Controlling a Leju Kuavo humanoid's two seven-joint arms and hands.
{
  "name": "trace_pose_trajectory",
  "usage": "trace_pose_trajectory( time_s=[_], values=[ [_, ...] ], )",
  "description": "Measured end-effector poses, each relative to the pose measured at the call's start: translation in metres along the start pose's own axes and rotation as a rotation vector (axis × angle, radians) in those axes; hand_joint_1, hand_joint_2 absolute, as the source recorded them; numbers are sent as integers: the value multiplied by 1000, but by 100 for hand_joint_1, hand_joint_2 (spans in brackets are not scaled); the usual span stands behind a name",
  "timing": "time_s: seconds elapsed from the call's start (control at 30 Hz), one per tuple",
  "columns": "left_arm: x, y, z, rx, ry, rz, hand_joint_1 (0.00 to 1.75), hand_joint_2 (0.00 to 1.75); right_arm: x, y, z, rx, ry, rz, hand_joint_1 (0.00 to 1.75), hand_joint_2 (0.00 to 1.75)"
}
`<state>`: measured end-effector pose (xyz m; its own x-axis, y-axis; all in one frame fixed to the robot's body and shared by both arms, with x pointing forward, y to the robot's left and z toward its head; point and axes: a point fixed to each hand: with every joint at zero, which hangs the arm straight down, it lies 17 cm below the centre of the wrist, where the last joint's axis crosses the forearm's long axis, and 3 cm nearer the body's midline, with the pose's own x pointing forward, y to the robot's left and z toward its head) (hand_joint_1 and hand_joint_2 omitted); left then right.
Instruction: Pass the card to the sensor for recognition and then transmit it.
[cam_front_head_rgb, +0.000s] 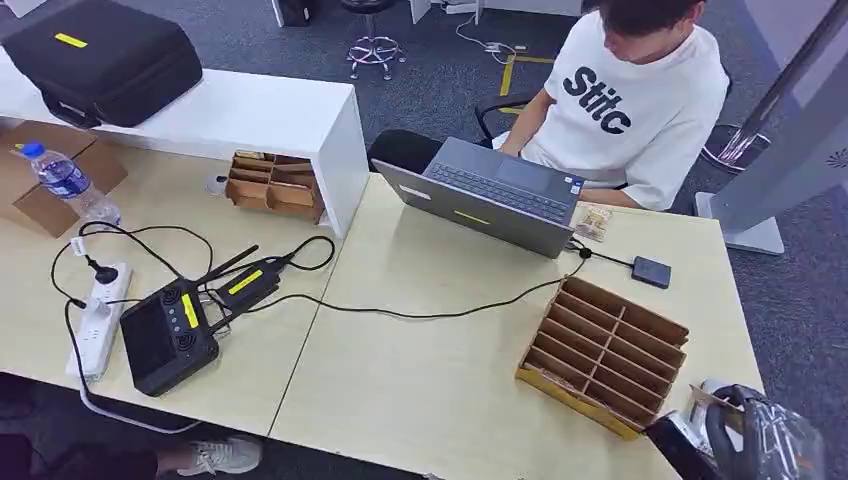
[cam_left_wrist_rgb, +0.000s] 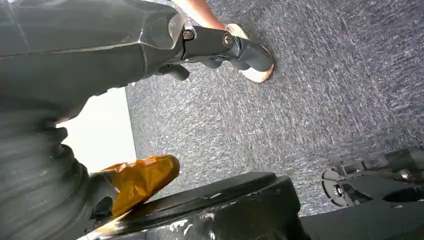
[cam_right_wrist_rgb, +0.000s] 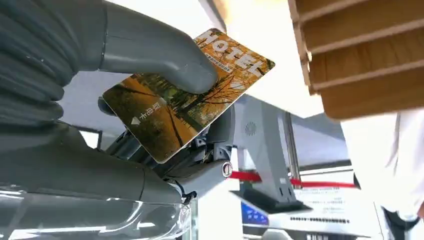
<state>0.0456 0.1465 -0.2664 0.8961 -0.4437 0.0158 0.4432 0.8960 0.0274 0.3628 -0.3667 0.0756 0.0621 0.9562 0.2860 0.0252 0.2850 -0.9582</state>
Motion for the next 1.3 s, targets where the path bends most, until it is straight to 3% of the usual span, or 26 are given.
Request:
trace_pose_trajectory(
  time_s=[0.23, 0.53, 0.77, 1.3],
  values=[
    [0, -1, 0, -2, -1, -15, 0, 175, 0, -26, -22, -59, 0, 12, 175, 175],
    [-1, -2, 0, -8, -1, -46, 0, 175, -37, 6, -57, 41, 95, -9, 175, 175],
    [-2, -2, 0, -9, 3, -49, 0, 175, -57, 35, -56, 116, 142, -18, 175, 175],
    [-2, -2, 0, -8, 3, -48, 0, 175, -63, 40, -58, 121, 154, -24, 175, 175]
  ],
)
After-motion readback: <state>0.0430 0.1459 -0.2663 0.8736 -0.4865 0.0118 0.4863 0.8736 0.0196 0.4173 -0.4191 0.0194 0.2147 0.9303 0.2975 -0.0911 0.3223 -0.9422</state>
